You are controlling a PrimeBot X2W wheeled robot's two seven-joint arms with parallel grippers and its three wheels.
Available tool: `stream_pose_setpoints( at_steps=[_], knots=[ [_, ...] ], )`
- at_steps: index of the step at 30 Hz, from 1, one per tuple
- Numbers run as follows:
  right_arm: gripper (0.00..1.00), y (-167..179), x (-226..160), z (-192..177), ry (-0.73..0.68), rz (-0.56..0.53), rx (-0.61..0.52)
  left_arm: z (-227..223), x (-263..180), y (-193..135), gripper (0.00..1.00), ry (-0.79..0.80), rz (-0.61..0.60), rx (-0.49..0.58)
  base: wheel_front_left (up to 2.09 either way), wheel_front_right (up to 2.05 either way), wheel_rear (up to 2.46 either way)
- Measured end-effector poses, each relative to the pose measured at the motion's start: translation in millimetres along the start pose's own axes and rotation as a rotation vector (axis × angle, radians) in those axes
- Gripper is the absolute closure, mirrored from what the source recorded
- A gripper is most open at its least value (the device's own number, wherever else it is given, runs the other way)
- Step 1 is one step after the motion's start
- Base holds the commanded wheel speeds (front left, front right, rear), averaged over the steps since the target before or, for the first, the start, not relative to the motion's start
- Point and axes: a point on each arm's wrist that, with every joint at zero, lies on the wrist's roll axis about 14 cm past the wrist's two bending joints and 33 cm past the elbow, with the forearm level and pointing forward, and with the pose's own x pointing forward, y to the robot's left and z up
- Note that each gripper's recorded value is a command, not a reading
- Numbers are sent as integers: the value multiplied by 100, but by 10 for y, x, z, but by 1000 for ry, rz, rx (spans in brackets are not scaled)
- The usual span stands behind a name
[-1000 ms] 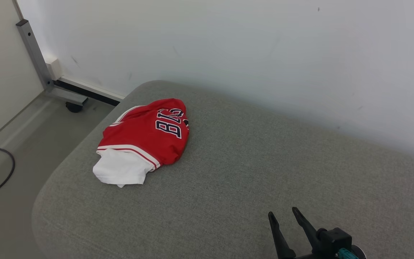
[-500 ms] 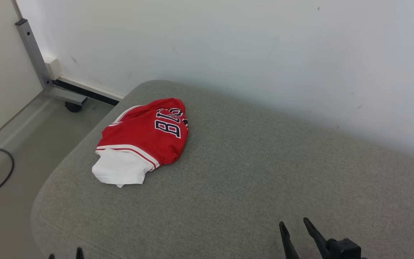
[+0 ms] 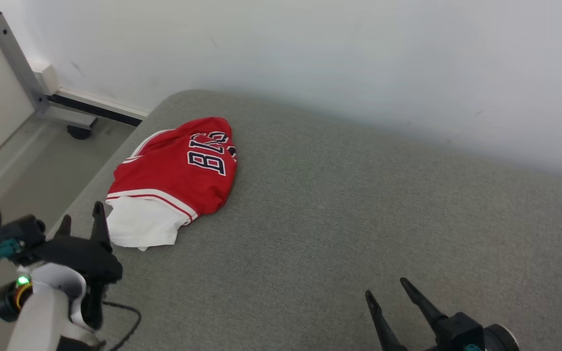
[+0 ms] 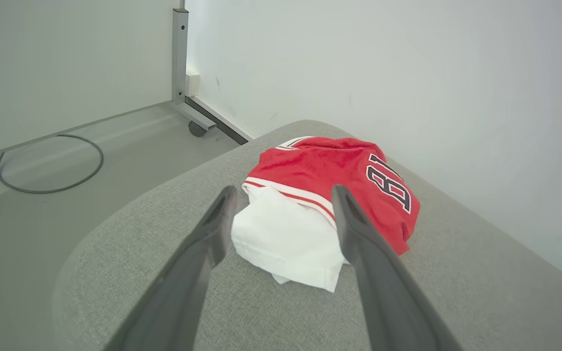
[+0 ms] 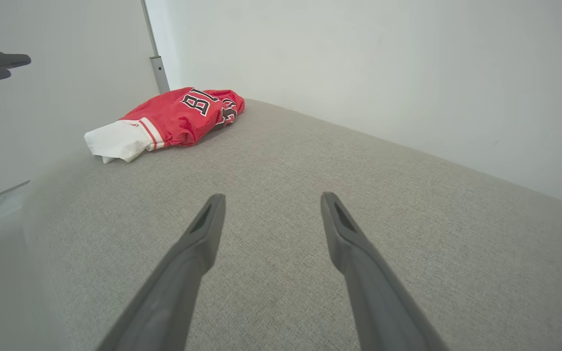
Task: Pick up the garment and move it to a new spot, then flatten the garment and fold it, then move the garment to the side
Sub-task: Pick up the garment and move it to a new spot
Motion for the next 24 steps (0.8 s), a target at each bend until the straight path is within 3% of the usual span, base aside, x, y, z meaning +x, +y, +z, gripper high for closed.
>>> stream_pose_setpoints(
  at_steps=[3,8,17,23,24],
  knots=[
    [0,-152,-46,49,0,-26,-16,82,255,-94,0,38,1,-60,0,0,0],
    [0,-515,-177,10,20,-123,-14,-100,635,-402,0,163,-29,-71,0,0,0],
    [0,-950,-395,-401,119,-265,61,-987,1117,-743,0,422,-6,97,0,0,0],
    [0,-1043,-514,-650,185,-317,107,-1515,1199,-748,0,521,39,177,0,0,0],
    [0,-1055,-531,-670,189,-324,110,-1540,1223,-739,24,517,47,185,0,0,0]
  ],
)
